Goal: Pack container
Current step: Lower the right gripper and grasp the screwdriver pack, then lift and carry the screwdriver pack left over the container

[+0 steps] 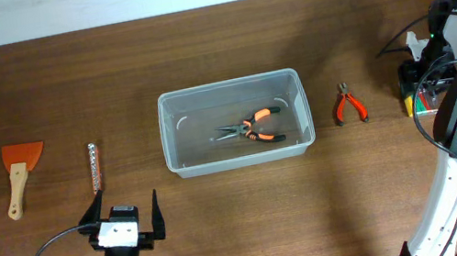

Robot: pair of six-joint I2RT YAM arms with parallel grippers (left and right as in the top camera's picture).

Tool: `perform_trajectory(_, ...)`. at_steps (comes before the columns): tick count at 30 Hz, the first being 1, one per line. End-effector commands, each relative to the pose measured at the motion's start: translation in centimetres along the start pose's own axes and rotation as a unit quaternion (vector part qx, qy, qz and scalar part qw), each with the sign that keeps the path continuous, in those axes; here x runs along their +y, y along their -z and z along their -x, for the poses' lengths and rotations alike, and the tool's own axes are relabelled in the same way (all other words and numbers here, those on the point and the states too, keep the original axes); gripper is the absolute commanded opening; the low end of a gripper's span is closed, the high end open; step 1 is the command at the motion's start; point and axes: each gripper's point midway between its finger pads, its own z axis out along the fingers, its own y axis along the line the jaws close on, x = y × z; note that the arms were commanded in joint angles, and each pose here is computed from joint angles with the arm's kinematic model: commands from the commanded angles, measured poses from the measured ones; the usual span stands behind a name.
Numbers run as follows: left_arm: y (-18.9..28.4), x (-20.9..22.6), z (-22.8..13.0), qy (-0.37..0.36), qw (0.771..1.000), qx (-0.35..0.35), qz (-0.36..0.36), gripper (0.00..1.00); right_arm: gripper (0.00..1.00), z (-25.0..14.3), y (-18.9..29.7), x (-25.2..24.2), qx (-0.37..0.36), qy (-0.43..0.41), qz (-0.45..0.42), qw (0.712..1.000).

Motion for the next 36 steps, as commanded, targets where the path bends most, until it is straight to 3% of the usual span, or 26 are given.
perform_trajectory(1, 0.0, 0.2, -0.1, 0.004, 1.0, -0.001, 0.006, 0.99, 0.6, -0.3, -0.8, 0.3, 0.015, -0.002, 0.0, 1.0)
perform_trajectory(14, 0.0, 0.2, -0.1, 0.004, 1.0, -0.001, 0.006, 0.99, 0.58, 0.2, 1.2, 0.0, 0.003, -0.008, -0.004, 1.0)
perform_trajectory(27, 0.0, 0.2, -0.1, 0.004, 1.0, -0.001, 0.006, 0.99, 0.58, 2.2, 9.8, 0.0, -0.064, -0.013, -0.023, 0.998)
perform_trajectory(36, 0.0, 0.2, -0.1, 0.004, 1.0, -0.001, 0.006, 0.99, 0.58, 3.9, 16.5, 5.8, -0.132, 0.043, -0.03, 0.99)
